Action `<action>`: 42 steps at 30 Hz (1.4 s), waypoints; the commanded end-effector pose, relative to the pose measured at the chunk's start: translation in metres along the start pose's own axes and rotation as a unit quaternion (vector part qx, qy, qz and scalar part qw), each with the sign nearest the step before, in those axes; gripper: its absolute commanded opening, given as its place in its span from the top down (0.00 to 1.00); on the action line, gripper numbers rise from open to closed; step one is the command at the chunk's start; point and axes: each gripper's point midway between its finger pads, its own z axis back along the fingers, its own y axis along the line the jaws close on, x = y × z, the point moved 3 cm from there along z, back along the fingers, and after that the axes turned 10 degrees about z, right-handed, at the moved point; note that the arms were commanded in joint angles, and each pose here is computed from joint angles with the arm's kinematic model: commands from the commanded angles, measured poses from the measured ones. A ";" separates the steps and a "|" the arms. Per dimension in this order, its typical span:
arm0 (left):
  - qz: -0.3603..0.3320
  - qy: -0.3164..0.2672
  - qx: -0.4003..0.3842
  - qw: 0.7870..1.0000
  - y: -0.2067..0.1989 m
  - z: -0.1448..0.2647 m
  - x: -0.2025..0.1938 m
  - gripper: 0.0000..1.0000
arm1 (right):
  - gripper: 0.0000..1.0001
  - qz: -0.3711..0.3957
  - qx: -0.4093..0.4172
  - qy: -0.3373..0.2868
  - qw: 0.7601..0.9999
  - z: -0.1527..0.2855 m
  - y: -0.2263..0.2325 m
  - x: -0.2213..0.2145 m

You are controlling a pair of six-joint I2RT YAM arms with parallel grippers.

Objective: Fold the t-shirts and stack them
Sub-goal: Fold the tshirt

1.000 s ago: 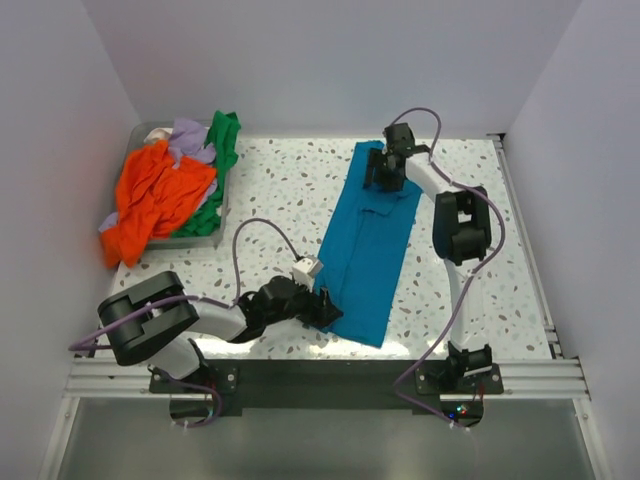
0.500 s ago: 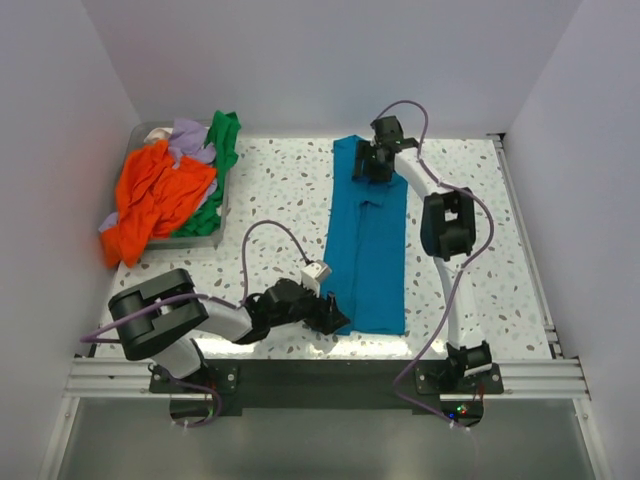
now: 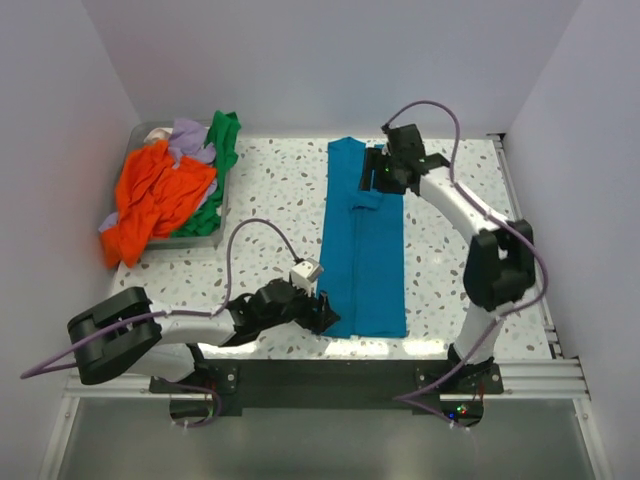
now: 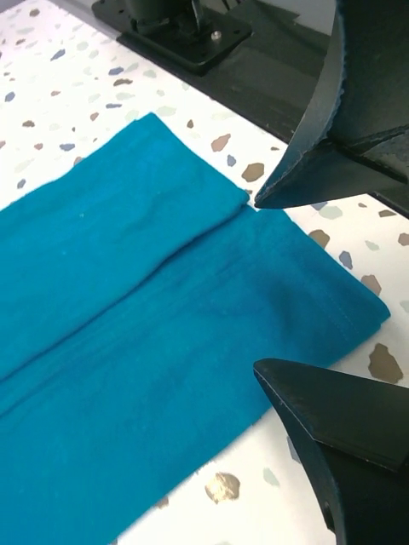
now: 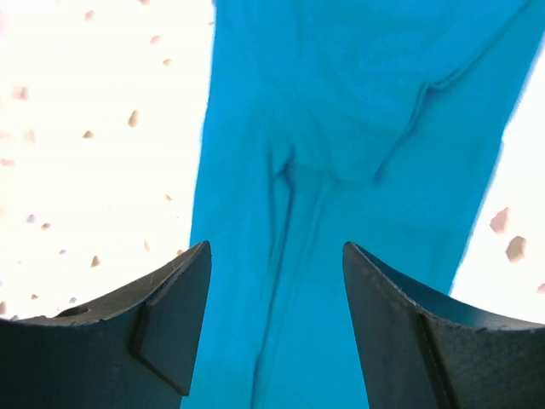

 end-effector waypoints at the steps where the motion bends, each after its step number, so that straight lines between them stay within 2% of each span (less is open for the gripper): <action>1: -0.024 -0.007 0.043 0.999 0.016 0.006 0.000 0.24 | 0.33 0.000 -0.017 -0.076 0.997 0.059 0.009 -0.004; 3: -0.029 -0.004 0.054 0.998 0.020 0.007 -0.001 0.24 | 0.34 -0.009 -0.020 -0.091 0.996 0.080 0.013 -0.023; 4: -0.029 -0.003 0.057 0.998 0.021 0.008 -0.002 0.24 | 0.36 -0.012 -0.043 -0.062 0.997 0.074 0.003 -0.057; 8: -0.020 0.009 0.079 0.997 0.031 0.011 -0.010 0.25 | 0.39 -0.010 -0.082 -0.020 0.996 0.086 -0.006 -0.122; 9: -0.018 0.009 0.084 0.996 0.033 0.012 -0.010 0.26 | 0.39 -0.010 -0.095 0.013 0.995 0.088 -0.008 -0.150; 14: 0.005 0.021 0.094 0.995 0.039 0.017 -0.021 0.32 | 0.44 -0.028 -0.089 0.027 0.995 0.117 -0.008 -0.197; 18: 0.016 0.032 0.098 0.995 0.041 0.020 -0.028 0.34 | 0.48 -0.044 -0.088 0.083 0.992 0.132 -0.009 -0.242; 23: 0.032 0.038 0.091 0.995 0.039 0.025 -0.031 0.38 | 0.53 -0.057 -0.096 0.114 0.987 0.147 -0.014 -0.272; 30: 0.037 0.044 0.107 0.993 0.040 0.028 -0.030 0.40 | 0.57 -0.071 -0.074 0.146 0.984 0.144 -0.013 -0.304; 42: 0.042 0.050 0.123 0.990 0.045 0.032 -0.034 0.41 | 0.59 -0.080 -0.051 0.169 0.981 0.129 -0.008 -0.324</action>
